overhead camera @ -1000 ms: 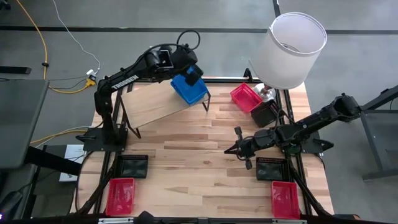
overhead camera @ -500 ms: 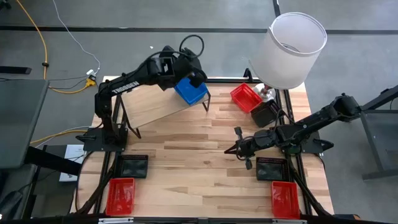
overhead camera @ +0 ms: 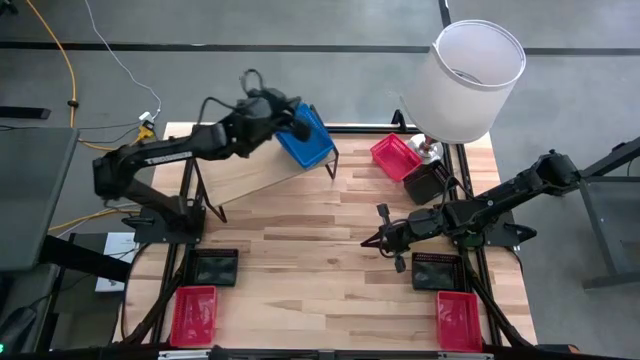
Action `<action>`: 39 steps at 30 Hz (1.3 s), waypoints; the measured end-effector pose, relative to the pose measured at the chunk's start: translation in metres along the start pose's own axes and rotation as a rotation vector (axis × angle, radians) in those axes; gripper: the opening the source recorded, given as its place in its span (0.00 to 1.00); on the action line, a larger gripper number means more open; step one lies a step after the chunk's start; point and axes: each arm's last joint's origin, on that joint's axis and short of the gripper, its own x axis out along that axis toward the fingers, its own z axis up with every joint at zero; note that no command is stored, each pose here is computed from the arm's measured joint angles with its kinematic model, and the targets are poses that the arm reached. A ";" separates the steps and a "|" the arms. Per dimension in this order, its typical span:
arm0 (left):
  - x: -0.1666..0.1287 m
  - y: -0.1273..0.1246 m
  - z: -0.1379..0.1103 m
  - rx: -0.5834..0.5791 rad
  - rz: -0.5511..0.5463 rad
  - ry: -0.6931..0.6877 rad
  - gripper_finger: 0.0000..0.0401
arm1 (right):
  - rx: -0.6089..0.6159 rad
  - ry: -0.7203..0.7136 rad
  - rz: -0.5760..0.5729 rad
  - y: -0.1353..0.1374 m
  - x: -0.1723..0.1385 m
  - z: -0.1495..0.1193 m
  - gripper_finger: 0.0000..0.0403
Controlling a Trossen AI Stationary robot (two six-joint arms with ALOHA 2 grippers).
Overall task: Stack baskets on shelf by color
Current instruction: Stack the blue bin on top of the other blue bin on the shelf
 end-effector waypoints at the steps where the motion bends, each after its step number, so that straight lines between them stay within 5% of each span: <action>1: 0.000 0.005 -0.004 -0.002 0.013 0.012 0.00 | 0.000 0.000 0.000 0.000 0.000 0.000 0.00; 17: 0.033 0.007 -0.047 0.046 0.077 0.136 0.00 | -0.013 0.000 0.000 0.000 0.000 0.000 0.00; 39: 0.036 0.011 -0.055 0.096 0.142 0.226 0.00 | -0.002 0.000 0.000 0.000 0.000 0.000 0.00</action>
